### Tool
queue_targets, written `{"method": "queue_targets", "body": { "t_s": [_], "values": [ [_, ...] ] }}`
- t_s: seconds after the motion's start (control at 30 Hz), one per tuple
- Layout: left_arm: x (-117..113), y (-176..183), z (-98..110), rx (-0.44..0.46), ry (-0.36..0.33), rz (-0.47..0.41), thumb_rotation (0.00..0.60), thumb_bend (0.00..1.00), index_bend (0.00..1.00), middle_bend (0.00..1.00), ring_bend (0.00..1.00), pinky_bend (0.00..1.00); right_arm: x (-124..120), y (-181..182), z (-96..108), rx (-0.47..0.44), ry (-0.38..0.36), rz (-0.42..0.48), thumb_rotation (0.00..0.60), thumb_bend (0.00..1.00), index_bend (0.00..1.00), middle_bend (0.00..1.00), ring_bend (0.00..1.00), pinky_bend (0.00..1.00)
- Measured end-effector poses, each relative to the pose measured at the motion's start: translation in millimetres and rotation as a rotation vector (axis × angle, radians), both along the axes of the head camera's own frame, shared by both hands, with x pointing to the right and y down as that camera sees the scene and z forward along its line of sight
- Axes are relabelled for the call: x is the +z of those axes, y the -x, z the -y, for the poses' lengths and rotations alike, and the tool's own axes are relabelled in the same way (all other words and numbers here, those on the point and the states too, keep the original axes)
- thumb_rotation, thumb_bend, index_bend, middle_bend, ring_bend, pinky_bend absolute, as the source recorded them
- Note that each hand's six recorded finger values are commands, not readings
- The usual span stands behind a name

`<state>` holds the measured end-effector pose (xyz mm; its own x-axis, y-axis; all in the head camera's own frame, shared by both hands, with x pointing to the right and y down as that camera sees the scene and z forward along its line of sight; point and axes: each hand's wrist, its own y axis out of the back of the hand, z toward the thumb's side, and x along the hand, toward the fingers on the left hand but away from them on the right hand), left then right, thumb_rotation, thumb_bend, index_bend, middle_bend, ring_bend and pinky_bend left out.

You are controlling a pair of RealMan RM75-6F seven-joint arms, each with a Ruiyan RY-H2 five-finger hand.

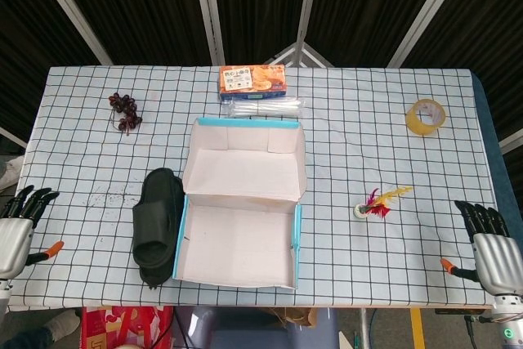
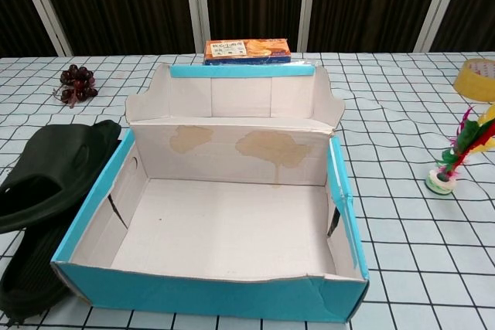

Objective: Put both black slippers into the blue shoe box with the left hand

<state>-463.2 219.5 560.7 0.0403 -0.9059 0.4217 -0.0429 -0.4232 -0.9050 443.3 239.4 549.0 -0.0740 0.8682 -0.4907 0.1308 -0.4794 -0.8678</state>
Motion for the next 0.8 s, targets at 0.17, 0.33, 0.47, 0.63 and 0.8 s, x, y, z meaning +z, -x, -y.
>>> {"method": "queue_targets", "body": {
  "t_s": [0.17, 0.33, 0.47, 0.63, 0.8],
  "values": [
    [0.8, -5.5, -1.4, -0.011, 0.027, -0.057, 0.6, 0.13, 0.09, 0.11, 0.05, 0.17, -1.8, -0.8, -0.3, 0.004, -0.006, 0.003, 0.6, 0.16, 0.03, 0.11, 0.05, 0.04],
    [-5.8, -17.2, 5.9, -0.022, 0.09, -0.196, 0.6, 0.12, 0.05, 0.08, 0.02, 0.17, -1.2, -0.4, -1.1, 0.001, -0.003, 0.004, 0.6, 0.16, 0.03, 0.11, 0.05, 0.04],
    [-14.2, -24.2, 23.3, 0.021, 0.181, -0.226, 0.6, 0.1, 0.02, 0.1, 0.02, 0.17, -1.0, 0.9, -1.0, -0.003, -0.001, 0.004, 0.6, 0.16, 0.03, 0.11, 0.05, 0.04],
    [-23.2, -38.1, 53.2, 0.076, 0.325, -0.214, 0.6, 0.07, 0.02, 0.1, 0.02, 0.17, -0.5, 2.3, -1.3, -0.005, 0.0, 0.001, 0.6, 0.16, 0.03, 0.11, 0.05, 0.04],
    [-22.4, -56.6, 71.4, 0.094, 0.472, -0.232, 0.6, 0.04, 0.0, 0.1, 0.02, 0.17, 0.4, 2.6, -1.2, -0.004, 0.004, -0.003, 0.6, 0.16, 0.03, 0.11, 0.05, 0.04]
  ]
}}
